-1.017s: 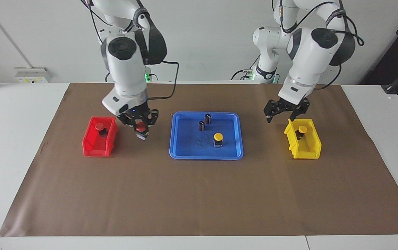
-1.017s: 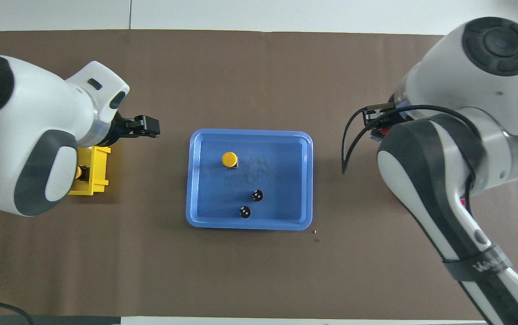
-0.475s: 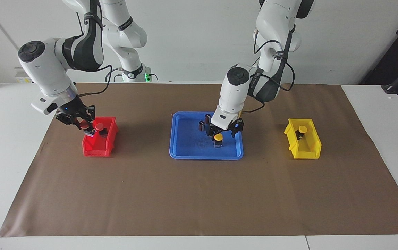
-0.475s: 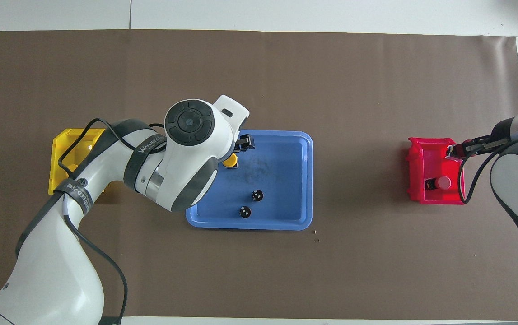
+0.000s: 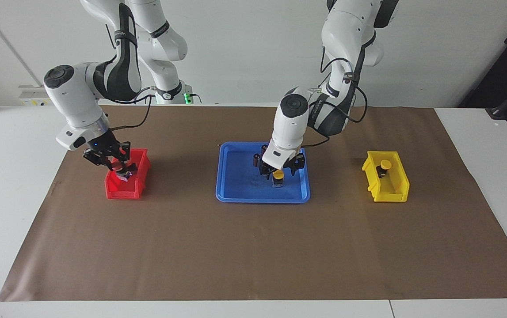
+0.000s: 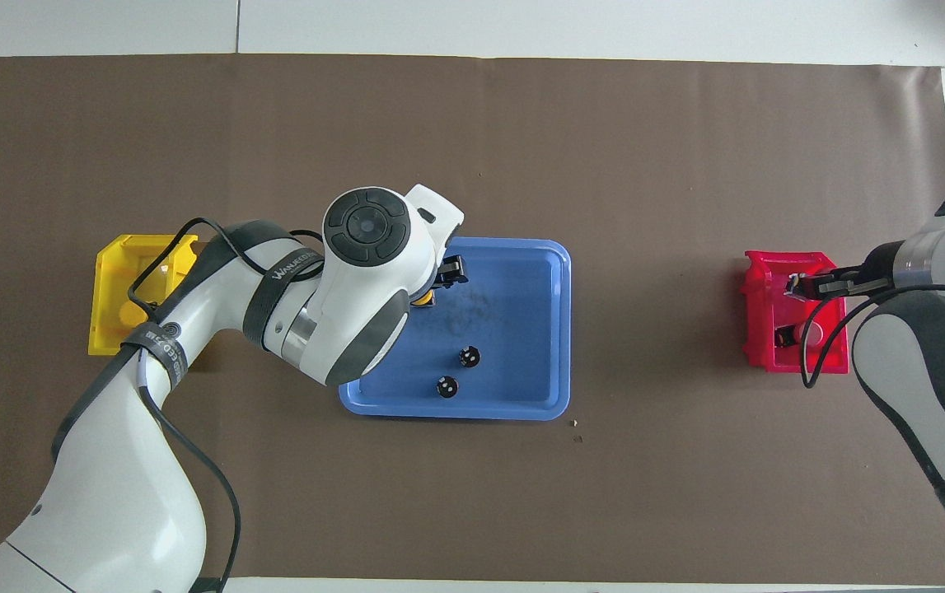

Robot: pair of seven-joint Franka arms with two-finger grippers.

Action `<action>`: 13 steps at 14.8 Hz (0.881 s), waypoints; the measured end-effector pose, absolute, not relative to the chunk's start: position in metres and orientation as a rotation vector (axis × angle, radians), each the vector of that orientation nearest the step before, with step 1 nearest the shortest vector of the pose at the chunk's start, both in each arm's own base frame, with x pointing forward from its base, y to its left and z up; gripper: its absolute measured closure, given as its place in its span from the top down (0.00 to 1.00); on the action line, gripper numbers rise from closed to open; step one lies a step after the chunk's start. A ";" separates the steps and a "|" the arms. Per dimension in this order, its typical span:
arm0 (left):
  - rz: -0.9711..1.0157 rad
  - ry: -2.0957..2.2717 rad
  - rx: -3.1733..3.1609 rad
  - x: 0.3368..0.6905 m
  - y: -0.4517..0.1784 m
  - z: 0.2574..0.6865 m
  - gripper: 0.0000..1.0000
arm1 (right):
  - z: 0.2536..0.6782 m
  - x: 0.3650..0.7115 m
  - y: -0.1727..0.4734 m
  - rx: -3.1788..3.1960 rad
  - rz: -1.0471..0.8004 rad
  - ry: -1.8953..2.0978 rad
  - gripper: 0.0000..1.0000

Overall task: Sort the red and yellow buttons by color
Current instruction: 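Grasp the last yellow button with the left gripper while the right gripper releases, then carry the yellow button into the yellow bin and open the left gripper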

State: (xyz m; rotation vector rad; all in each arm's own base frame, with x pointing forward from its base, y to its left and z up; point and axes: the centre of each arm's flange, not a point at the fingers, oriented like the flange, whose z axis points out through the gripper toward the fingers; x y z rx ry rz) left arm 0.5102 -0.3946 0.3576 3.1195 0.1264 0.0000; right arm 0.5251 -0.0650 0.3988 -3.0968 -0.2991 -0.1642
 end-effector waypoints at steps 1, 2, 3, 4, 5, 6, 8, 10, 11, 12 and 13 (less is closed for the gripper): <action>-0.001 0.129 3.120 0.511 -0.394 0.357 0.78 | 0.394 0.524 -0.065 -3.097 -0.175 -0.324 0.42; -0.003 0.131 3.122 0.510 -0.393 0.356 0.65 | 0.390 0.523 -0.065 -3.097 -0.183 -0.337 0.42; -0.007 0.134 3.123 0.510 -0.393 0.355 0.55 | 0.386 0.522 -0.066 -3.098 -0.187 -0.344 0.42; -0.009 0.138 3.124 0.509 -0.393 0.354 0.44 | 0.383 0.522 -0.067 -3.099 -0.194 -0.345 0.42; -0.010 0.145 3.124 0.509 -0.393 0.354 0.41 | 0.379 0.522 -0.069 -3.102 -0.211 -0.342 0.42; -0.010 0.152 3.123 0.509 -0.392 0.354 0.41 | 0.374 0.523 -0.071 -3.105 -0.225 -0.340 0.42; -0.015 0.164 3.127 0.511 -0.391 0.357 0.41 | 0.361 0.523 -0.072 -3.108 -0.237 -0.338 0.42; -0.047 0.186 3.149 0.520 -0.380 0.375 0.41 | 0.354 0.521 -0.071 -3.107 -0.229 -0.338 0.42; -0.069 0.176 3.162 0.529 -0.367 0.392 0.41 | 0.353 0.520 -0.071 -3.107 -0.224 -0.339 0.42; -0.090 0.148 3.173 0.539 -0.346 0.412 0.41 | 0.352 0.520 -0.071 -3.107 -0.223 -0.339 0.48; -0.098 0.120 3.177 0.552 -0.315 0.435 0.41 | 0.352 0.520 -0.071 -3.107 -0.223 -0.339 0.48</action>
